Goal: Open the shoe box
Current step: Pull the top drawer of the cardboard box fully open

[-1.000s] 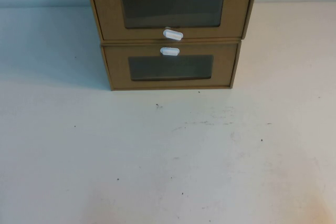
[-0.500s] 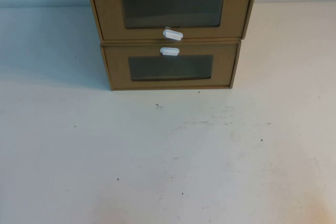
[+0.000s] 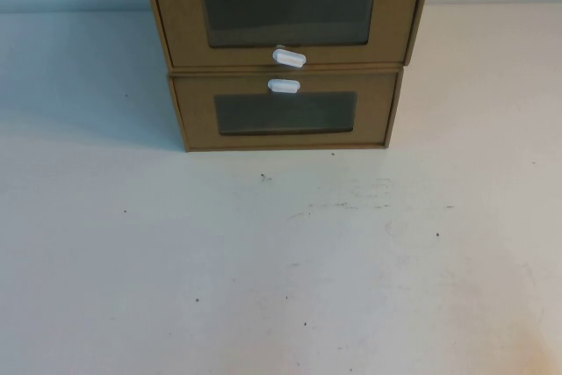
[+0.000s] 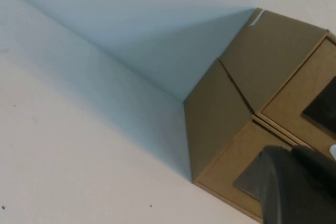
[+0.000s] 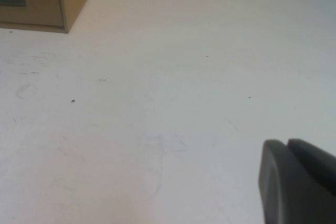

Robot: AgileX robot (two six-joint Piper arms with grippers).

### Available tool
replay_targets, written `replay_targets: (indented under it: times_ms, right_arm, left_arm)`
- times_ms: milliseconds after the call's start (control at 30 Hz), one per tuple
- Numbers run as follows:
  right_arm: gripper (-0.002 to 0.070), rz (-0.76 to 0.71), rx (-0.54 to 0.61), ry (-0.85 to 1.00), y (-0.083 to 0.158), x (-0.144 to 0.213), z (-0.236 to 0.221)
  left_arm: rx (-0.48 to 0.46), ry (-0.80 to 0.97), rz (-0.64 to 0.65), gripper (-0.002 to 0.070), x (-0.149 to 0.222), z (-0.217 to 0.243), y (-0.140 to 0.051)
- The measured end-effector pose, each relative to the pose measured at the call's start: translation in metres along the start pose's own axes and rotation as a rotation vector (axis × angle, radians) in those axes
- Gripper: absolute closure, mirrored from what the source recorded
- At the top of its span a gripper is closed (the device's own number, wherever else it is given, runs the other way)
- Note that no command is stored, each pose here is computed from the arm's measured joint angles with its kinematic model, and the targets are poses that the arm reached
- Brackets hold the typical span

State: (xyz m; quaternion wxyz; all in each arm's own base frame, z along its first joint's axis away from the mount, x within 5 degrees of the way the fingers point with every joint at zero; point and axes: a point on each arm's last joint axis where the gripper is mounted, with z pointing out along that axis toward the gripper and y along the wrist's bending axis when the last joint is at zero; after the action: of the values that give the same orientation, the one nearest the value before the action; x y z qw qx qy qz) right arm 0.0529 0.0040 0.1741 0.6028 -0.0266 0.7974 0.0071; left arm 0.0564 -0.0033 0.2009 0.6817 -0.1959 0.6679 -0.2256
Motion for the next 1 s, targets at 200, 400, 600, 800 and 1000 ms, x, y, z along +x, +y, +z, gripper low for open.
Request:
replay_targets:
  times_ms: [200,400,600,800,1000]
  right_arm:
    - [0.0689,0.000,0.000,0.000,0.000,0.000,0.000]
    - [0.0690,0.001,-0.001,0.000,0.000,0.000,0.000]
    - [0.0690,0.001,-0.001,0.000,0.000,0.000,0.000]
    - [0.0690,0.001,-0.001,0.000,0.000,0.000,0.000]
    - [0.0690,0.001,-0.001,0.000,0.000,0.000,0.000]
  left_arm:
    - [0.081,0.129,0.050,0.0680,-0.016,-0.004,-0.027]
    - [0.111,0.437,0.208,0.0680,-0.053,0.013,-0.068]
    - [0.183,0.665,0.402,0.0680,-0.085,0.055,-0.099]
    - [0.243,0.695,0.519,0.0680,-0.126,0.112,-0.126]
    - [0.330,0.725,0.553,0.0680,-0.156,0.178,-0.152]
